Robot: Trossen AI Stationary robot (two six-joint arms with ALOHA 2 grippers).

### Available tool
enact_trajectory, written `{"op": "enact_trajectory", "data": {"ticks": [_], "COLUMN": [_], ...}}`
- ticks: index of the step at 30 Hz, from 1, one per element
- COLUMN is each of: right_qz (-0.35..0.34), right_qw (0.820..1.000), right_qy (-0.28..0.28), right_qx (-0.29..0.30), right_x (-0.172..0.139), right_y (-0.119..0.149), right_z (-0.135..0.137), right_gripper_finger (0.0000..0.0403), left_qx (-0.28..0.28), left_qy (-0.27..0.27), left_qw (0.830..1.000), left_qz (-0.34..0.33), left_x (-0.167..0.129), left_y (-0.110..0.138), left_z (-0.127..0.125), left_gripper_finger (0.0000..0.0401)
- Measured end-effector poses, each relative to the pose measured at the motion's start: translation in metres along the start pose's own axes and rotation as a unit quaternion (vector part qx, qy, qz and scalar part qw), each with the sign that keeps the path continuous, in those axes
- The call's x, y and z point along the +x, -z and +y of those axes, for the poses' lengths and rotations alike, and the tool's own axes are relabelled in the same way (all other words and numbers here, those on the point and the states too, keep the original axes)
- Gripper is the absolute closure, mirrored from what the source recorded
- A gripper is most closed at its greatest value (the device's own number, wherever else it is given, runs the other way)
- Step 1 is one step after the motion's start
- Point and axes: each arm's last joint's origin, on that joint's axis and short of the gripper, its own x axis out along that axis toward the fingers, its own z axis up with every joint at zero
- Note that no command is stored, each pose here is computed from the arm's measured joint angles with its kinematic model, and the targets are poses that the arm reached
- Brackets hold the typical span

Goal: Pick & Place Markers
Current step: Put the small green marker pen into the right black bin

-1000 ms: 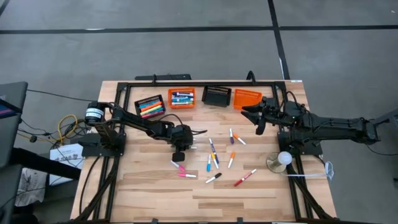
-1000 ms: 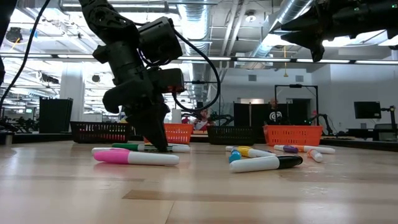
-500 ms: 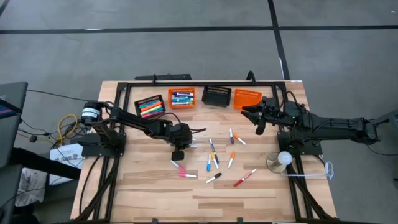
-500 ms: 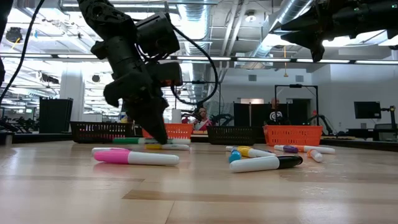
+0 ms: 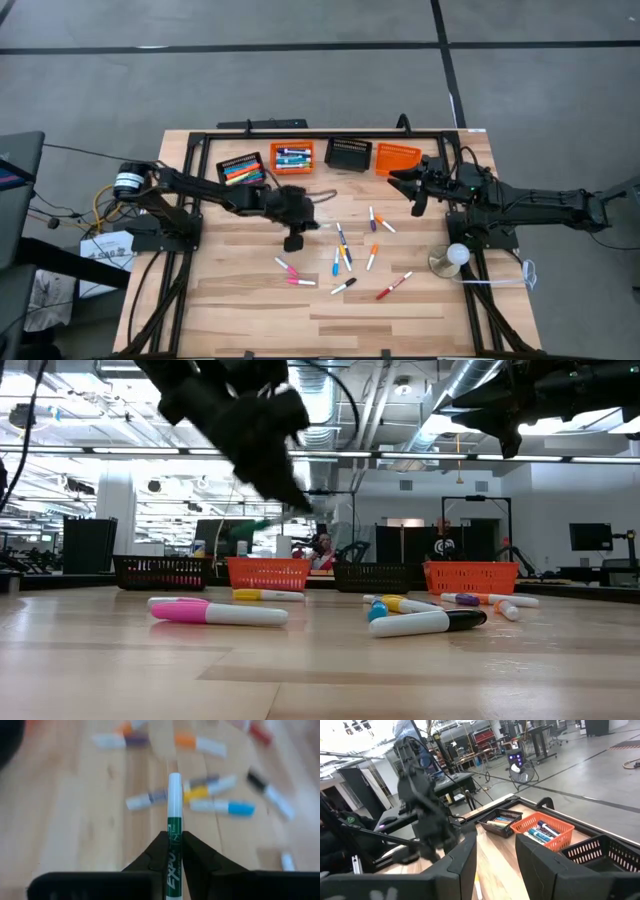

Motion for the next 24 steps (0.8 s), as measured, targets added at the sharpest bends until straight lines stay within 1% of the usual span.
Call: {"op": "enact_trajectory", "data": {"ticks": [3,6,11,17,24], "right_qz": [0.000,-0.001,-0.003,-0.005,-0.016], "right_qw": [1.000,1.000,1.000,1.000,1.000], "right_qy": [0.000,-0.001,-0.003,-0.003,-0.006], "right_qx": [0.000,0.000,0.004,0.004,0.013], "right_x": [0.000,0.000,0.000,0.000,0.005], "right_y": [0.000,0.000,-0.001,-0.001,-0.002], "right_z": [0.000,0.000,0.000,0.000,0.001], "right_gripper_finger": [0.0278,0.0278,0.0278,0.0278,0.0278], "left_qx": [-0.006,-0.012,-0.019,-0.018,-0.009], "left_qy": [-0.015,-0.033,-0.061,-0.070,-0.078], "left_qw": [0.998,0.993,0.983,0.966,0.954], "left_qz": [-0.054,-0.112,-0.174,-0.250,-0.290], "left_x": [-0.015,-0.031,-0.048,-0.056,-0.061], "left_y": [-0.013,-0.026,-0.037,-0.049,-0.055], "left_z": [0.009,0.020,0.037,0.051,0.054], "left_gripper_finger": [0.0366,0.0361,0.0364,0.0360,0.0365]}}
